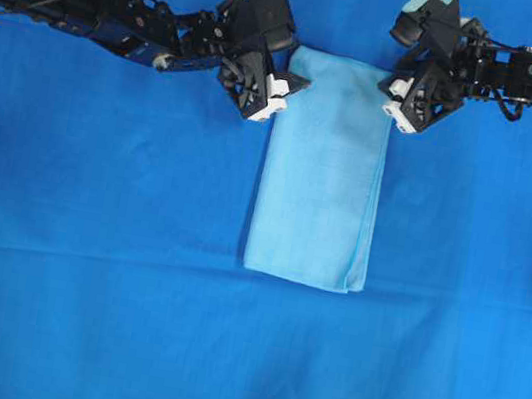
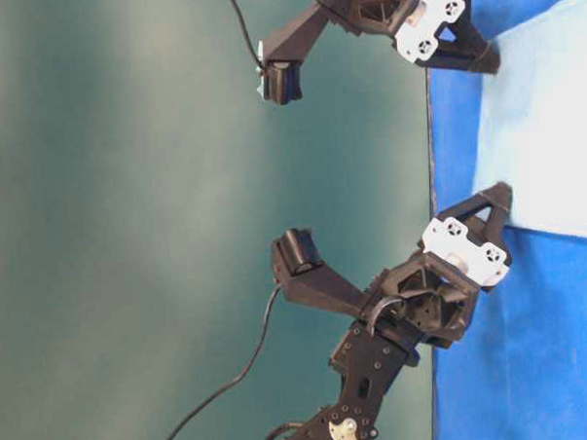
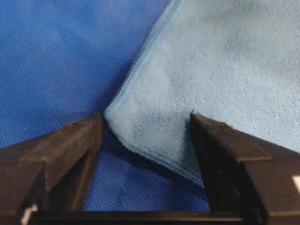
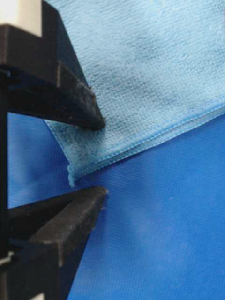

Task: Fold the light blue towel.
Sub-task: 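Move both grippers to the strip's top corners and pinch them, then fold the top half down onto the bottom half with both grippers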

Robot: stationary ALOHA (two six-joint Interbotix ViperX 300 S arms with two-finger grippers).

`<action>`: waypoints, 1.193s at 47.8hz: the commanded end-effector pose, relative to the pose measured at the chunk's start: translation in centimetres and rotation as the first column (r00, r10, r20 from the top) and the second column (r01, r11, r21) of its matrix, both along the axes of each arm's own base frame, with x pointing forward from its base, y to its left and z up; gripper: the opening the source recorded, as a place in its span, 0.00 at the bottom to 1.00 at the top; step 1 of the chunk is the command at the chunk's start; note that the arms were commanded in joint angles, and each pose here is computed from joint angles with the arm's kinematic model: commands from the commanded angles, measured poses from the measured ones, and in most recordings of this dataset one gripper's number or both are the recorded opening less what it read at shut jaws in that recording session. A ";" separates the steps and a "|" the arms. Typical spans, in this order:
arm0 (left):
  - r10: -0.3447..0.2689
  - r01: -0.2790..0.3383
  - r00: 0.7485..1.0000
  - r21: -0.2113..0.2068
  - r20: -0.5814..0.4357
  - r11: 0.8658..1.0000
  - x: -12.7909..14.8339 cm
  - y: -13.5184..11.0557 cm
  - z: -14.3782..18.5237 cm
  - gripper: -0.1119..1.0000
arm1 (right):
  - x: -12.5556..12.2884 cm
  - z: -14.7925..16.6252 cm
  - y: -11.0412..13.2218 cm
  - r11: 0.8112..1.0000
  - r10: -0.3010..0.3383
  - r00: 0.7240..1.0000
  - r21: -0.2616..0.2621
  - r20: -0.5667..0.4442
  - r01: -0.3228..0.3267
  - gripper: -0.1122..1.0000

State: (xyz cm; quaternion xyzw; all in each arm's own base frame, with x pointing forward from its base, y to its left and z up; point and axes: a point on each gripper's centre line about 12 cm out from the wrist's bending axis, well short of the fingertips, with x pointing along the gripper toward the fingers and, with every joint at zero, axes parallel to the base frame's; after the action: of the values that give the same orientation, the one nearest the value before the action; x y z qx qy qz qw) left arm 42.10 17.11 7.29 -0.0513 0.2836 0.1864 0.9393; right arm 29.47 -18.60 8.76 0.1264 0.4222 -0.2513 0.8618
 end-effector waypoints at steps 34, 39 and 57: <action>0.013 -0.015 0.998 0.038 0.055 0.999 0.1 1.2 2.8 0.14 | -0.7 2.1 -0.6 0.998 -0.053 0.999 -0.032 -0.009 0.053 0.15; 0.018 -0.022 0.996 0.058 0.083 0.998 -0.1 1.6 4.4 0.14 | -1.0 3.4 -0.7 0.996 -0.070 0.997 -0.056 -0.012 0.069 0.15; -0.036 0.016 0.995 0.201 0.097 0.979 0.4 2.8 8.2 0.14 | -1.4 6.9 -2.0 0.987 -0.093 0.995 -0.127 0.037 0.097 0.15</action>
State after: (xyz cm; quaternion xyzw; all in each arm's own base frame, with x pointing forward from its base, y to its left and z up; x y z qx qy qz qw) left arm 42.15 19.18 12.95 0.0314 0.2442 0.1895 0.9505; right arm 27.86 -19.91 14.14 0.0993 0.4057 -0.3086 0.8546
